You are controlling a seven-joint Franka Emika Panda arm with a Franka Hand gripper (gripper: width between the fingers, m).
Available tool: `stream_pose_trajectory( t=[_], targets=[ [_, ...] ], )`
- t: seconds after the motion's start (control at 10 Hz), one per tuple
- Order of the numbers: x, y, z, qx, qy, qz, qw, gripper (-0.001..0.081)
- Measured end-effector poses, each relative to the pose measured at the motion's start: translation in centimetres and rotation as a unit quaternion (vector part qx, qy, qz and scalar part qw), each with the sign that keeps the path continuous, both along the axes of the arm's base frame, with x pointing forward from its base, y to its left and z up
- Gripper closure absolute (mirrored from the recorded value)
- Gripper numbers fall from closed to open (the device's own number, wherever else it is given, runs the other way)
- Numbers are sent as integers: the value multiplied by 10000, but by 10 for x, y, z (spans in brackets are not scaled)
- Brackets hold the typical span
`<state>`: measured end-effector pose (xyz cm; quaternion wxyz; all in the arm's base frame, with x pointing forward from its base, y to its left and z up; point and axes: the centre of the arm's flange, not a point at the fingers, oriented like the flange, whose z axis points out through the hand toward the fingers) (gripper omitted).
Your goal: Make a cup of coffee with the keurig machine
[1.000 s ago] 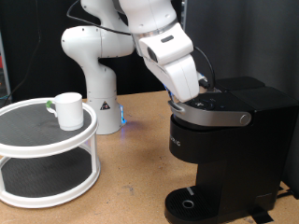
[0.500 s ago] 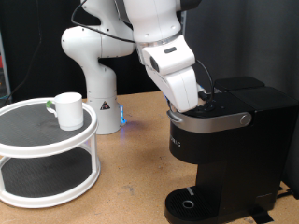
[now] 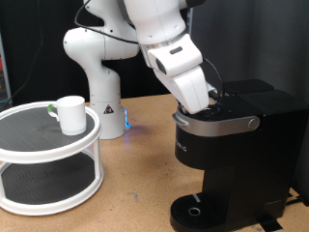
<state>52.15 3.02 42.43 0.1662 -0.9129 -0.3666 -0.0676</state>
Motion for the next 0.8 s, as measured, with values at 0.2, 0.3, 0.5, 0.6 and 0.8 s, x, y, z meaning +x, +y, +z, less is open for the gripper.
stream_pose_trajectory(
  t=[0.2, 0.3, 0.5, 0.6, 0.8],
  targets=[
    [-2, 0, 8, 133, -32, 81, 9999, 804],
    [-3, 0, 13, 185, -46, 94, 9998, 804],
    [-4, -3, 27, 362, -74, 116, 9992, 804],
    [-4, -6, 35, 433, -91, 127, 9989, 804],
    [-5, -10, 47, 450, -204, 83, 9987, 804]
  ],
)
